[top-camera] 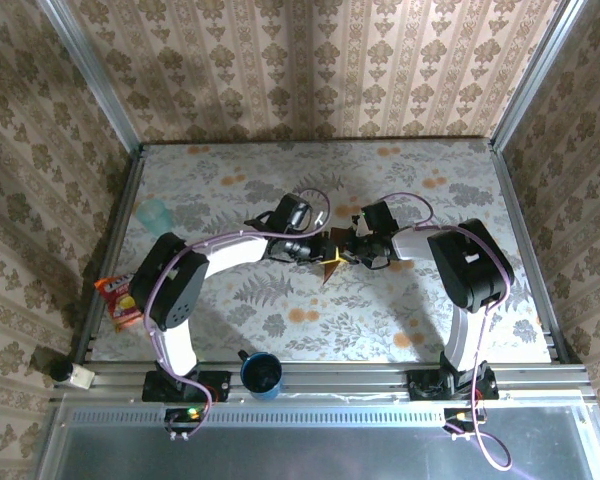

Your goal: Fold a paper plane with a square sheet of paper (fold left side to right side)

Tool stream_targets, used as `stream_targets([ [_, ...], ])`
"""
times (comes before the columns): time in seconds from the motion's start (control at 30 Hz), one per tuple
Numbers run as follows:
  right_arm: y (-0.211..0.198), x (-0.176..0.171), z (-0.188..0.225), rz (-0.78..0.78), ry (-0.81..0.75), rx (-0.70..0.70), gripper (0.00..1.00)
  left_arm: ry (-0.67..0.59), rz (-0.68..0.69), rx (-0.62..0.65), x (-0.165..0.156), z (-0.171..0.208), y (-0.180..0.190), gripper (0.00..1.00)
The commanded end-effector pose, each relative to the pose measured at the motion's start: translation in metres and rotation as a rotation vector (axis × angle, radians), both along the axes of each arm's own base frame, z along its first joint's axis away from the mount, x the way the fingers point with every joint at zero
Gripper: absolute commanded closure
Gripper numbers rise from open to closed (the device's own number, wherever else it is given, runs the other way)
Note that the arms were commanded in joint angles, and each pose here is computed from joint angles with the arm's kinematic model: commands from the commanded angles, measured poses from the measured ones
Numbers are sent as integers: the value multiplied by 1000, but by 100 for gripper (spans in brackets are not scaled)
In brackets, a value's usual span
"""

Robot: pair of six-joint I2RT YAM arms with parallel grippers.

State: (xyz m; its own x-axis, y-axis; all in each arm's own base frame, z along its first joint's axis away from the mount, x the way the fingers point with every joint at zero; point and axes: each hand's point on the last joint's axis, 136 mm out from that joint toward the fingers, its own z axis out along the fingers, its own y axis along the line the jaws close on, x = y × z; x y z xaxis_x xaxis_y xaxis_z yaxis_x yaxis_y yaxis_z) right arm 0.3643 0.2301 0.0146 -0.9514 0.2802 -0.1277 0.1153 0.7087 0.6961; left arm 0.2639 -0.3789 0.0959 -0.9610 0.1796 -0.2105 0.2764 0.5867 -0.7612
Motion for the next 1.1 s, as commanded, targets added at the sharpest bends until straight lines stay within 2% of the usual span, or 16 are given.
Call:
stream_targets([
  [0.0, -17, -24, -41, -5, 128, -119, 100, 77, -50, -13, -20, -11, -5, 100],
  [0.27, -17, -24, -40, 2, 133, -123, 100, 101, -25, 12, -13, -33, 0, 100],
  [1.07, -19, -26, -45, 11, 153, -146, 100, 174, -30, 88, -26, -73, 13, 100],
])
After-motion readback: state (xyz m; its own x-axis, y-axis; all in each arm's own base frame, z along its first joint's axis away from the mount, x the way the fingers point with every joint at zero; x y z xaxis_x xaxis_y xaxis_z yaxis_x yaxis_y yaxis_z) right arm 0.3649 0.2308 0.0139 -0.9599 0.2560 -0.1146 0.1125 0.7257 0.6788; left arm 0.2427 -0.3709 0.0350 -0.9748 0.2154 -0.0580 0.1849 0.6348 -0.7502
